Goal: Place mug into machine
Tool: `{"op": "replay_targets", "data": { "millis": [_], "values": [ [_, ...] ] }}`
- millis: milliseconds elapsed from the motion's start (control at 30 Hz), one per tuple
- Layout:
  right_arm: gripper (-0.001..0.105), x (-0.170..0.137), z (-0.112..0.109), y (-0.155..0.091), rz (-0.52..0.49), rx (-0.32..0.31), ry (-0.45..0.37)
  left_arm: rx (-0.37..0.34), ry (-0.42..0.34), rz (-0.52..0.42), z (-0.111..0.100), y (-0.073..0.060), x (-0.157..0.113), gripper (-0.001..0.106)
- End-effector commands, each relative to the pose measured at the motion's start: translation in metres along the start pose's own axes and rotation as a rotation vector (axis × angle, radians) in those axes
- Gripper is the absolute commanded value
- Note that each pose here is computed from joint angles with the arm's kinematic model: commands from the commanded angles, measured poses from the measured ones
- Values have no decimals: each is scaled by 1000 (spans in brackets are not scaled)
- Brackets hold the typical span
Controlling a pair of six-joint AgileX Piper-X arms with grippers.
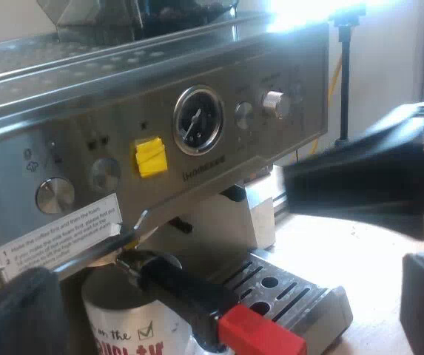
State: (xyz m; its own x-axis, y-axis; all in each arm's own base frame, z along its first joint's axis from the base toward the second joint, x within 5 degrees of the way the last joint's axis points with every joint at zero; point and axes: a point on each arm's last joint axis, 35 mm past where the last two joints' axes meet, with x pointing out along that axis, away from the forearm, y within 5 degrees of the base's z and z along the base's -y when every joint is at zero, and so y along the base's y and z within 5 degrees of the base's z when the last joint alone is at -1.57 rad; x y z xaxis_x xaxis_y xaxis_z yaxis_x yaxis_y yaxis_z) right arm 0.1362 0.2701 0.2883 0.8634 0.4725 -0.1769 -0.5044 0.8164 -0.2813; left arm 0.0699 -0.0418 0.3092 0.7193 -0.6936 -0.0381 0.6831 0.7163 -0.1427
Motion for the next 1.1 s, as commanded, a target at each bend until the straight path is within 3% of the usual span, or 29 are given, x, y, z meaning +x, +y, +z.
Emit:
{"op": "replay_targets", "data": {
  "millis": [33, 533, 900, 1100],
  "values": [
    [0, 13, 11, 1, 8, 3, -14, 4, -13, -12, 4, -2, -2, 93],
    [0, 60, 27, 1, -35, -25, -17, 3, -11, -11, 4, -2, -2, 93],
    [0, 82, 19, -22, -213, -50, 38, 3, -11, -11, 4, -2, -2, 93],
    [0, 86, 17, -31, -248, -54, 50, 3, -11, -11, 4, -2, -2, 93]
  ]
}}
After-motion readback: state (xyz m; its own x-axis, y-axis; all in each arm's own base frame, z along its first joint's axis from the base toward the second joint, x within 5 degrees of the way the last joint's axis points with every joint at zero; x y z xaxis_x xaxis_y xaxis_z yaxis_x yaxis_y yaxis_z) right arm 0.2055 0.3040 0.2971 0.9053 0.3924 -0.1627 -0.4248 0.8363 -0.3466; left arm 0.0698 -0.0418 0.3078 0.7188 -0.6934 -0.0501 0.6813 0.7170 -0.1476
